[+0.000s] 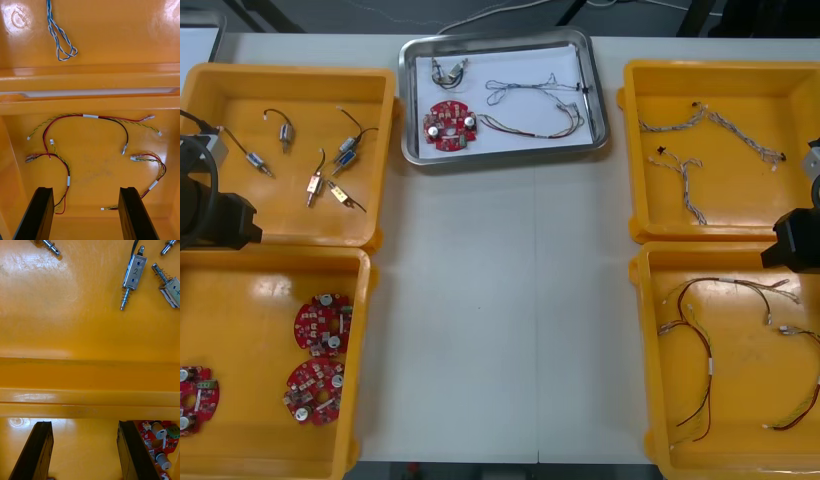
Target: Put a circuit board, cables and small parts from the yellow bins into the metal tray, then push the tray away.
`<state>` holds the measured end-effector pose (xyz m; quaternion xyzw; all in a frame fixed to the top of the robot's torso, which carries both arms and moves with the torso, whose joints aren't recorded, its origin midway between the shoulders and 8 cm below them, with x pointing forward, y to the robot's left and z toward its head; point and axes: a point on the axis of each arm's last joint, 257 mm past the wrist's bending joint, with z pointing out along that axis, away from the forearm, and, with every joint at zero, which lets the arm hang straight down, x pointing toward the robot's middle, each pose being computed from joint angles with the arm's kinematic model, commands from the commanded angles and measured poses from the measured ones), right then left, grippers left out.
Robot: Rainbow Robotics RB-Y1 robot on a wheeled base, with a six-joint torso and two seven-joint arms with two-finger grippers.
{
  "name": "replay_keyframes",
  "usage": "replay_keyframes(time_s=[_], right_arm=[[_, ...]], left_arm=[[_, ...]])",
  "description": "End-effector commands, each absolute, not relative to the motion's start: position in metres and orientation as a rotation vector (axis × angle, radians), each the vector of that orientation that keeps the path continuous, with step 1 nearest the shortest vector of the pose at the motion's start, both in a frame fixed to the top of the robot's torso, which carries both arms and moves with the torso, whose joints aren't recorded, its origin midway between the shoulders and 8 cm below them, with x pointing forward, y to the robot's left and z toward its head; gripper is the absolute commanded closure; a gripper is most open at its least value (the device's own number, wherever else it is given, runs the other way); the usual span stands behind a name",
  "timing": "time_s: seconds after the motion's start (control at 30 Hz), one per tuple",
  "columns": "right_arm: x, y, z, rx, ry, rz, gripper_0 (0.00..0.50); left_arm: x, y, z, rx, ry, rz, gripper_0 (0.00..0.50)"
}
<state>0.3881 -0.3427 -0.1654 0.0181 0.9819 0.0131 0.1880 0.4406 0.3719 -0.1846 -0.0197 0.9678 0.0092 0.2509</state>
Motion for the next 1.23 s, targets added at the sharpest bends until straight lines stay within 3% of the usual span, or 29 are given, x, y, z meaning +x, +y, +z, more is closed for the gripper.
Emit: replay_keyframes(time_s=[0.03, 1.23], right_arm=[[0.39, -0.3471, -0.1606, 0.047, 2.741, 0.036, 0.0], [0.39, -0.3471, -0.1606, 0.047, 2.741, 0.036, 0.0]], left_arm=[[0.4402, 0.3758, -0.1832, 0.106, 2.617, 0.073, 0.0], [0.4402, 0.3758, -0.1832, 0.106, 2.617, 0.073, 0.0]])
